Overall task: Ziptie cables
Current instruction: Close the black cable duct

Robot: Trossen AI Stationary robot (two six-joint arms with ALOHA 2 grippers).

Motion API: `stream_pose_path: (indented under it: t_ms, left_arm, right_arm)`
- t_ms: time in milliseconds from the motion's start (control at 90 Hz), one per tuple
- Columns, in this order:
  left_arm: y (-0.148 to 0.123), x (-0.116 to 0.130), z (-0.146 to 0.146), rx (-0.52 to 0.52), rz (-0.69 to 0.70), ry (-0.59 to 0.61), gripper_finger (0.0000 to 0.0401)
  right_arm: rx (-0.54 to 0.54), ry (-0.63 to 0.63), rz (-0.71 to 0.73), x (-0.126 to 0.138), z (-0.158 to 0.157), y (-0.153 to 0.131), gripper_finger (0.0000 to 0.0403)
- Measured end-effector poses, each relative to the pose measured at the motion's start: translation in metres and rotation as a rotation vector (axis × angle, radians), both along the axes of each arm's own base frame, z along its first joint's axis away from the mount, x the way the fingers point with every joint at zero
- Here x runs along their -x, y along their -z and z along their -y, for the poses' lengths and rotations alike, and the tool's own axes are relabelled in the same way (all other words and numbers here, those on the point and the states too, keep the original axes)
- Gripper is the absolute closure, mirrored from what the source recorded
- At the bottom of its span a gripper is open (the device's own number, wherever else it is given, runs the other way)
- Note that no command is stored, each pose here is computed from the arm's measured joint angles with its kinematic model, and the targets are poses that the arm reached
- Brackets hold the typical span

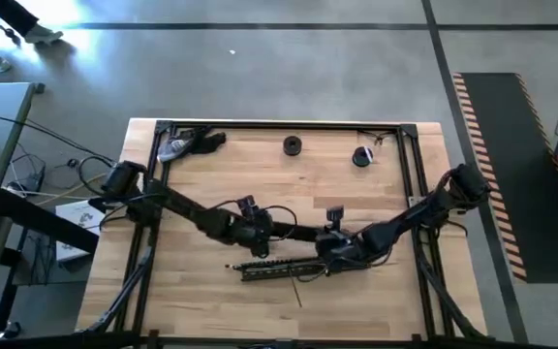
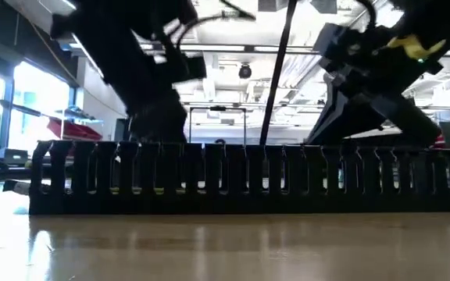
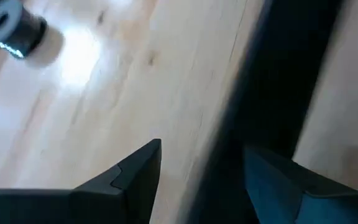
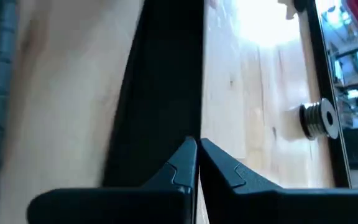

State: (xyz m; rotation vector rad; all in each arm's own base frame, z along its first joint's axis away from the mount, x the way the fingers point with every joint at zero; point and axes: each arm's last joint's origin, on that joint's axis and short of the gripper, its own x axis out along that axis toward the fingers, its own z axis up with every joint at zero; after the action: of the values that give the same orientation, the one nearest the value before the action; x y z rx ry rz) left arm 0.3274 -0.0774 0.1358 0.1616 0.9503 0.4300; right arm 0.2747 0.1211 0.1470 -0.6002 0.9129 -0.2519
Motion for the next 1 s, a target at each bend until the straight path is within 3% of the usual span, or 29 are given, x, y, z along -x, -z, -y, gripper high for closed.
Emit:
stream_pose_path:
  t_ms: [256,456,800,1000]
  left_arm:
    - [0.016,-0.004,0.0,0.096,-0.058,0.036,0.0265]
    - [0.016,-0.004,-0.001,0.091,-0.051,0.033,0.0317]
    - [0.017,-0.01,-0.029,0.154,-0.013,-0.123,0.0358]
    - [0.017,-0.014,-0.048,0.21,0.011,-0.165,0.037]
  right_arm:
    - [0.023,-0.004,0.019,0.002,-0.005,-0.001,0.0402]
    - [-0.188,-0.011,-0.033,-0.006,0.006,0.001,0.0398]
    - [-0.384,-0.08,-0.125,-0.027,0.055,0.003,0.0286]
    - [-0.482,-0.119,-0.144,-0.031,0.08,0.013,0.0275]
